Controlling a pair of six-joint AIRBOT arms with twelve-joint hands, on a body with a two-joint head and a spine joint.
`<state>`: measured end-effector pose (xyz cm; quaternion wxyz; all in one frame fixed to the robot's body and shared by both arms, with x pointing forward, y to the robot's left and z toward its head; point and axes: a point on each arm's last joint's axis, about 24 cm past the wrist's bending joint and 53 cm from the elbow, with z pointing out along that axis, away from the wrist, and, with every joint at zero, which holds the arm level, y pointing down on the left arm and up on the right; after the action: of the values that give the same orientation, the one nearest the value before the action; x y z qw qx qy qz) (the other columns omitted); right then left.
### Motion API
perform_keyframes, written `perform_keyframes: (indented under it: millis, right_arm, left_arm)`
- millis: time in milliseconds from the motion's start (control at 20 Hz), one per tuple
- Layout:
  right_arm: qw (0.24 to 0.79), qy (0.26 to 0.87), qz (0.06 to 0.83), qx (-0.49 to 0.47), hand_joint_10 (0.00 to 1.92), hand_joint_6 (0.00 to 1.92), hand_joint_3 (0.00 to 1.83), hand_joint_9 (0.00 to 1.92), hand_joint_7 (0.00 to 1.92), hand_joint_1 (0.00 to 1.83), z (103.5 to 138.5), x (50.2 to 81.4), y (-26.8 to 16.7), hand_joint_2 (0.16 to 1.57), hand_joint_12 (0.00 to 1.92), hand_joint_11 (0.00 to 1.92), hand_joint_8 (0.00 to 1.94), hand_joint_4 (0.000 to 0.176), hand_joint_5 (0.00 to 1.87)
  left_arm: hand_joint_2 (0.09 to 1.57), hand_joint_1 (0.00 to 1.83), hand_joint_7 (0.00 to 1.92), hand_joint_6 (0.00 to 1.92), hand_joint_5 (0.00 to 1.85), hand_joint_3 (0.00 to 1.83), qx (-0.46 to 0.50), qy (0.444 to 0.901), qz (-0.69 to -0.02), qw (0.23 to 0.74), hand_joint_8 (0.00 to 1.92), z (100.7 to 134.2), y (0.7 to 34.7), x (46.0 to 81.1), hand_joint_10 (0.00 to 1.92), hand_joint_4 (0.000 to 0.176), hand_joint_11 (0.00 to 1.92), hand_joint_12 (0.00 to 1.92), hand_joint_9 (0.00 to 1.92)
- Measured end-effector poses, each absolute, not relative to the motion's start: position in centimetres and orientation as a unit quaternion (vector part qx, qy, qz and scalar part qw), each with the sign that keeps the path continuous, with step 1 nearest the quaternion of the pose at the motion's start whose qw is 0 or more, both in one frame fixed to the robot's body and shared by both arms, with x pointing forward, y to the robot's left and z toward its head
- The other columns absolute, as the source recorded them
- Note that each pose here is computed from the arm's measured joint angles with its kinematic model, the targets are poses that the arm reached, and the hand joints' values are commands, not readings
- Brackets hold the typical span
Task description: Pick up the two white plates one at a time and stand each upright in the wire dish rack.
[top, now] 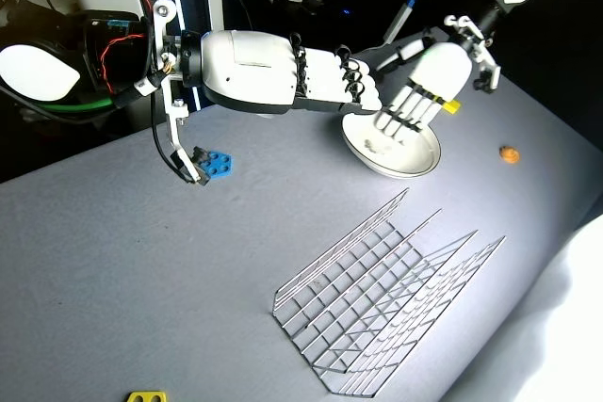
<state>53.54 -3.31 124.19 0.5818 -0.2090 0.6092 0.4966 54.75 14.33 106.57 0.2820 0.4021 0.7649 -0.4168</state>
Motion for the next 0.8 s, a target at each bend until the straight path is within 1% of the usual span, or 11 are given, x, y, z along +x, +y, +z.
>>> perform_keyframes:
  millis: [50, 100, 150, 250, 300, 450, 550, 600, 650, 800]
  right_arm:
    - [0.581, 0.608, 0.498, -0.211, 0.00, 0.00, 0.00, 0.00, 0.00, 1.21, 124.0, 53.6, -3.0, 0.99, 0.24, 0.00, 0.00, 0.000, 0.00]
    - [0.580, 0.607, 0.499, -0.213, 0.00, 0.00, 0.00, 0.00, 0.00, 1.21, 123.8, 53.7, -2.7, 0.99, 0.24, 0.00, 0.00, 0.000, 0.00]
    - [0.580, 0.609, 0.497, -0.217, 0.00, 0.00, 0.00, 0.00, 0.00, 1.22, 123.4, 53.9, -2.3, 0.99, 0.42, 0.00, 0.00, 0.000, 0.00]
    - [0.579, 0.612, 0.490, -0.223, 0.00, 0.00, 0.00, 0.00, 0.00, 1.20, 122.6, 54.3, -1.8, 0.99, 0.55, 0.00, 0.00, 0.000, 0.02]
    - [0.575, 0.616, 0.489, -0.224, 0.00, 0.01, 0.00, 0.00, 0.00, 1.25, 122.2, 54.5, -1.4, 0.99, 0.56, 0.00, 0.00, 0.000, 0.04]
    - [0.567, 0.627, 0.480, -0.234, 0.00, 0.01, 0.00, 0.00, 0.00, 1.25, 121.0, 55.2, -0.2, 1.00, 0.53, 0.00, 0.00, 0.000, 0.06]
    - [0.563, 0.632, 0.477, -0.236, 0.00, 0.00, 0.00, 0.00, 0.00, 1.23, 120.5, 55.3, 0.1, 1.00, 0.44, 0.00, 0.00, 0.000, 0.04]
    - [0.562, 0.633, 0.477, -0.236, 0.00, 0.00, 0.00, 0.00, 0.00, 1.23, 120.4, 55.3, 0.1, 1.00, 0.44, 0.00, 0.00, 0.000, 0.04]
    - [0.562, 0.632, 0.478, -0.236, 0.00, 0.00, 0.00, 0.00, 0.00, 1.23, 120.5, 55.3, 0.1, 1.01, 0.33, 0.00, 0.00, 0.000, 0.04]
    - [0.562, 0.633, 0.478, -0.235, 0.00, 0.00, 0.00, 0.00, 0.00, 1.23, 120.5, 55.3, 0.1, 1.01, 0.28, 0.00, 0.00, 0.000, 0.04]
  left_arm:
    - [1.06, 0.00, 0.00, 0.00, 0.01, 0.00, 0.399, 0.764, -0.421, 0.283, 0.00, 106.8, 13.7, 54.6, 0.00, 0.000, 0.00, 0.00, 0.00]
    - [1.06, 0.00, 0.00, 0.00, 0.01, 0.00, 0.399, 0.763, -0.424, 0.282, 0.00, 106.8, 13.2, 54.3, 0.00, 0.000, 0.00, 0.00, 0.00]
    - [1.07, 0.00, 0.00, 0.01, 0.02, 0.00, 0.397, 0.763, -0.429, 0.277, 0.00, 106.7, 12.5, 53.8, 0.00, 0.000, 0.00, 0.00, 0.00]
    - [1.07, 0.00, 0.03, 0.02, 0.05, 0.00, 0.401, 0.760, -0.433, 0.272, 0.01, 106.6, 12.2, 53.3, 0.00, 0.000, 0.00, 0.00, 0.00]
    - [1.07, 0.00, 0.01, 0.01, 0.04, 0.00, 0.401, 0.761, -0.433, 0.269, 0.00, 106.5, 12.3, 53.2, 0.00, 0.000, 0.00, 0.00, 0.00]
    - [1.07, 0.00, 0.01, 0.00, 0.03, 0.00, 0.396, 0.768, -0.429, 0.263, 0.00, 105.7, 13.2, 53.4, 0.00, 0.000, 0.00, 0.00, 0.00]
    - [1.07, 0.00, 0.01, 0.00, 0.01, 0.00, 0.387, 0.771, -0.432, 0.263, 0.00, 105.7, 13.6, 53.6, 0.00, 0.000, 0.00, 0.00, 0.00]
    - [1.07, 0.00, 0.01, 0.00, 0.01, 0.00, 0.383, 0.772, -0.433, 0.264, 0.00, 105.8, 13.6, 53.8, 0.00, 0.000, 0.00, 0.00, 0.00]
    - [1.07, 0.00, 0.00, 0.01, 0.03, 0.00, 0.377, 0.772, -0.436, 0.266, 0.00, 106.1, 13.6, 54.0, 0.00, 0.000, 0.00, 0.00, 0.00]
    - [1.06, 0.00, 0.02, 0.01, 0.05, 0.00, 0.373, 0.773, -0.438, 0.267, 0.01, 106.1, 13.6, 54.2, 0.00, 0.000, 0.00, 0.00, 0.00]
